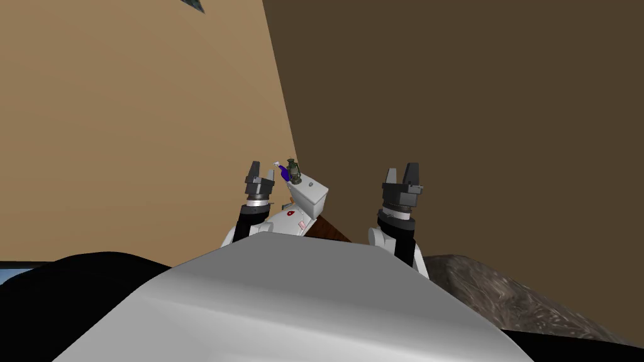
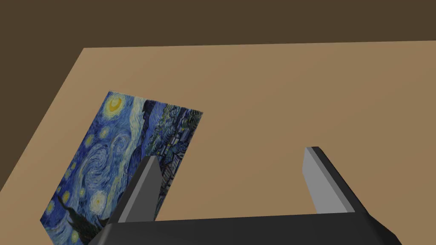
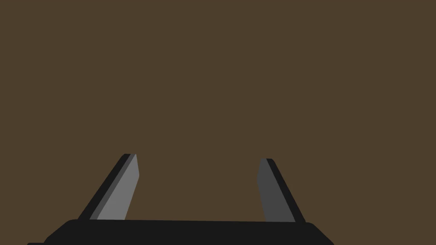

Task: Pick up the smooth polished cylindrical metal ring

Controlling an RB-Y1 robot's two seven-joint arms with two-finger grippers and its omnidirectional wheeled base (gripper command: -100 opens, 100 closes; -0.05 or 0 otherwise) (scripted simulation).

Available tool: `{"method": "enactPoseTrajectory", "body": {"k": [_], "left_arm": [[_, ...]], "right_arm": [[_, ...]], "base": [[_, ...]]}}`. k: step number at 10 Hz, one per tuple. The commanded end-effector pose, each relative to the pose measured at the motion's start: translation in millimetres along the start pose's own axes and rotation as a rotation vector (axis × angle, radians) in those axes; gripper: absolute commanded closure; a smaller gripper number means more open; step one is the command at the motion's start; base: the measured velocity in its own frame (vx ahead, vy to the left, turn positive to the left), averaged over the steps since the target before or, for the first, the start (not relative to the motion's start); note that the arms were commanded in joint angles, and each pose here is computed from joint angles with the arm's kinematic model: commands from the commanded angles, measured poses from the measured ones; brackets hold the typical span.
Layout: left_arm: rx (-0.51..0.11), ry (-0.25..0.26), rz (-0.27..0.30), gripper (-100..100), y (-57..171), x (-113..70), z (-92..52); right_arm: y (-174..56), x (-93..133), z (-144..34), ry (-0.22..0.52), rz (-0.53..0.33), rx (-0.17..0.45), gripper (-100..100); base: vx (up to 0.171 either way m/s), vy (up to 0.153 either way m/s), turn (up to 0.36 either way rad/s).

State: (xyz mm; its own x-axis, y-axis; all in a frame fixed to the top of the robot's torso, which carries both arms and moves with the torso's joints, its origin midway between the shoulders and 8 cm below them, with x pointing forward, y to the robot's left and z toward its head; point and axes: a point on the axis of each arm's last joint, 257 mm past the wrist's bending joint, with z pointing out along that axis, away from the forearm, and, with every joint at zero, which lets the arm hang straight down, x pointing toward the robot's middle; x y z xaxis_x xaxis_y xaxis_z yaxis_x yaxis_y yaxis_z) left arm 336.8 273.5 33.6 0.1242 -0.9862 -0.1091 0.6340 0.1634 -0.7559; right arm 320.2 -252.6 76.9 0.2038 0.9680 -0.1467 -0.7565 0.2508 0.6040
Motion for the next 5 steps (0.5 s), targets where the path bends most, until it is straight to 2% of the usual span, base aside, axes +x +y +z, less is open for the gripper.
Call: {"method": "enactPoseTrajectory", "body": {"k": [1, 5], "left_arm": [[-0.025, 0.027, 0.008, -100, 10.1, 4.5, 0.4], [-0.133, 0.090, 0.031, -100, 53.7, 15.6, 0.2]], "right_arm": [[0.0, 0.0, 0.0, 0.000, 0.000, 0.000, 0], [0.0, 0.0, 0.0, 0.000, 0.000, 0.000, 0]], "base": [[-0.004, -0.008, -0.051], [-0.008, -0.021, -0.096]]}}
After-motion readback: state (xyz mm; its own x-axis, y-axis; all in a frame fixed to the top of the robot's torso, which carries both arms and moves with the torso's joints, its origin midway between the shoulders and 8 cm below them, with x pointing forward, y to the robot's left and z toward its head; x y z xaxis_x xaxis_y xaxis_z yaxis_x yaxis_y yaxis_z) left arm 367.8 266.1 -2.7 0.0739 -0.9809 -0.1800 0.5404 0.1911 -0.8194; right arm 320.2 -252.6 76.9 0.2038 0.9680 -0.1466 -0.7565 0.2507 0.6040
